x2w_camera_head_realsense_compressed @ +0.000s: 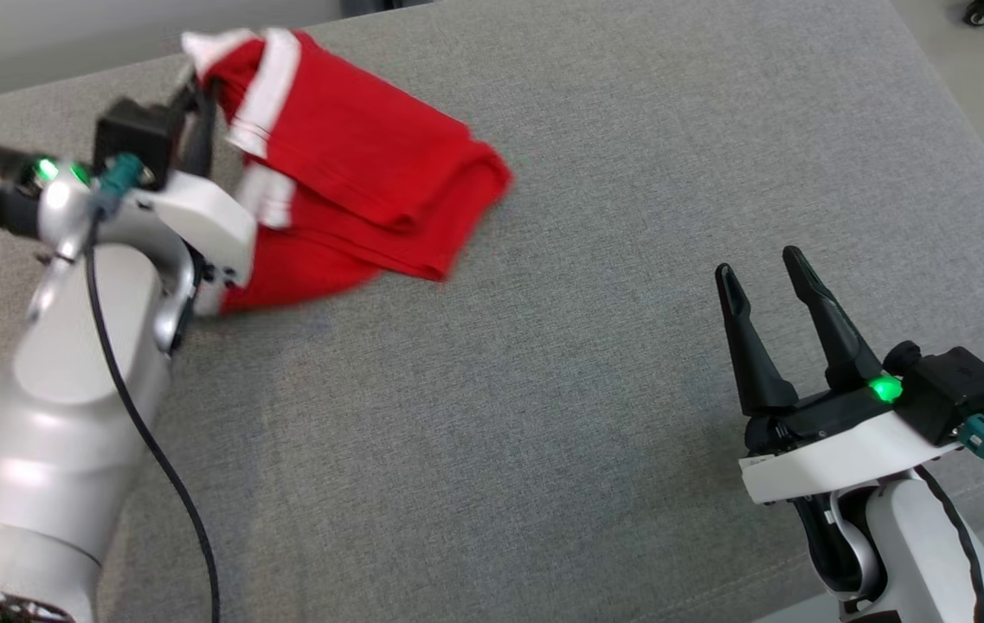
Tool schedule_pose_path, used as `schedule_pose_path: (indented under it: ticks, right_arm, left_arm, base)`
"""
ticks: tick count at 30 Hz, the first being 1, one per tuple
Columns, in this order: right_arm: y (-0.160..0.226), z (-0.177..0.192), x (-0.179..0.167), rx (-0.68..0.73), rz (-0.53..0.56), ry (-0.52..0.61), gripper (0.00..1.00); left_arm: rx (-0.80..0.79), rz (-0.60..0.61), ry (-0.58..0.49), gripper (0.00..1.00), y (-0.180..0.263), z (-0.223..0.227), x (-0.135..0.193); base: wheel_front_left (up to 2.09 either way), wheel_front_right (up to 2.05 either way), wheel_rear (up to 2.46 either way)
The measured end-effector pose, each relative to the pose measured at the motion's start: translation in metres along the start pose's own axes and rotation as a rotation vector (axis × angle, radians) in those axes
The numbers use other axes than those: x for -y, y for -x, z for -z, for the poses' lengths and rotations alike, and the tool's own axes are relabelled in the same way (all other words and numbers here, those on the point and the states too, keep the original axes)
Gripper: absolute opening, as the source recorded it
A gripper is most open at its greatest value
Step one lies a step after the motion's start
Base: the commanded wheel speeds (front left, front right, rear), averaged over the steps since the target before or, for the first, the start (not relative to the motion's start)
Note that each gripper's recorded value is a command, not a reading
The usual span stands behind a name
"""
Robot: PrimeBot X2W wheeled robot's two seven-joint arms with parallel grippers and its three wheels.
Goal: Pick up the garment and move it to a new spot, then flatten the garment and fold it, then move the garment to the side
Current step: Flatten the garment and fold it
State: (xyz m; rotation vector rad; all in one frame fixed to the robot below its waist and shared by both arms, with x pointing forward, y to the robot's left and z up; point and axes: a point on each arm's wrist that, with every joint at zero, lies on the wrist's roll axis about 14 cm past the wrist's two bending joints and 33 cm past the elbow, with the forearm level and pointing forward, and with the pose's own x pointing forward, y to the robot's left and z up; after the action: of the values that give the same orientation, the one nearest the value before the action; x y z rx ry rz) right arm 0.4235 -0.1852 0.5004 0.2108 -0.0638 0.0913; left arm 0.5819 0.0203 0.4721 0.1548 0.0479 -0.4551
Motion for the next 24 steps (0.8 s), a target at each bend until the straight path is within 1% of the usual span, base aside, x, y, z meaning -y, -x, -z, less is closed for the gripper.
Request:
schedule_pose_path:
  ticks: [2, 3, 4, 5, 7, 8, 15, 19, 22, 24]
  right_arm:
    - [0.000, 0.000, -0.002, 0.001, -0.001, -0.005, 1.00]
    - [0.000, 0.000, -0.002, 0.001, 0.000, -0.007, 1.00]
    - [0.000, 0.001, -0.003, -0.001, 0.001, -0.012, 1.00]
    - [0.001, 0.002, -0.003, -0.005, 0.001, -0.013, 1.00]
    - [0.002, 0.005, -0.007, -0.013, -0.004, -0.018, 1.00]
    - [0.002, 0.005, -0.008, -0.015, -0.007, -0.019, 1.00]
    - [0.001, 0.004, -0.012, -0.010, -0.021, -0.019, 1.00]
    - [-0.001, -0.001, -0.017, 0.003, -0.041, -0.016, 1.00]
    - [-0.003, -0.004, -0.025, 0.012, -0.070, -0.012, 1.00]
    - [-0.005, -0.004, -0.030, 0.013, -0.093, -0.008, 1.00]
  left_arm:
    - [0.032, -0.011, -0.043, 0.00, -0.006, -0.014, -0.009]
    - [0.031, -0.013, -0.048, 0.00, -0.008, -0.017, -0.010]
    - [-0.052, -0.012, -0.062, 0.44, -0.006, 0.000, -0.008]
    - [-0.100, -0.011, -0.062, 1.00, -0.004, 0.011, -0.006]
    - [-0.168, -0.013, -0.064, 1.00, 0.000, 0.028, -0.006]
    - [-0.165, -0.024, -0.060, 1.00, 0.001, 0.029, -0.007]
    - [-0.110, -0.078, -0.003, 1.00, 0.010, 0.025, -0.009]
    - [-0.055, -0.091, 0.045, 1.00, 0.020, 0.011, -0.006]
    - [0.024, -0.104, 0.082, 1.00, 0.033, -0.009, -0.007]
    - [0.047, -0.117, 0.107, 1.00, 0.050, -0.010, -0.007]
  base:
    - [0.00, 0.00, 0.00]
    - [0.00, 0.00, 0.00]
    - [0.00, 0.00, 0.00]
    - [0.00, 0.00, 0.00]
    - [0.00, 0.00, 0.00]
    - [0.00, 0.00, 0.00]
    - [0.00, 0.00, 0.00]
    - [0.00, 0.00, 0.00]
    - [0.00, 0.00, 0.00]
    - [0.00, 0.00, 0.00]
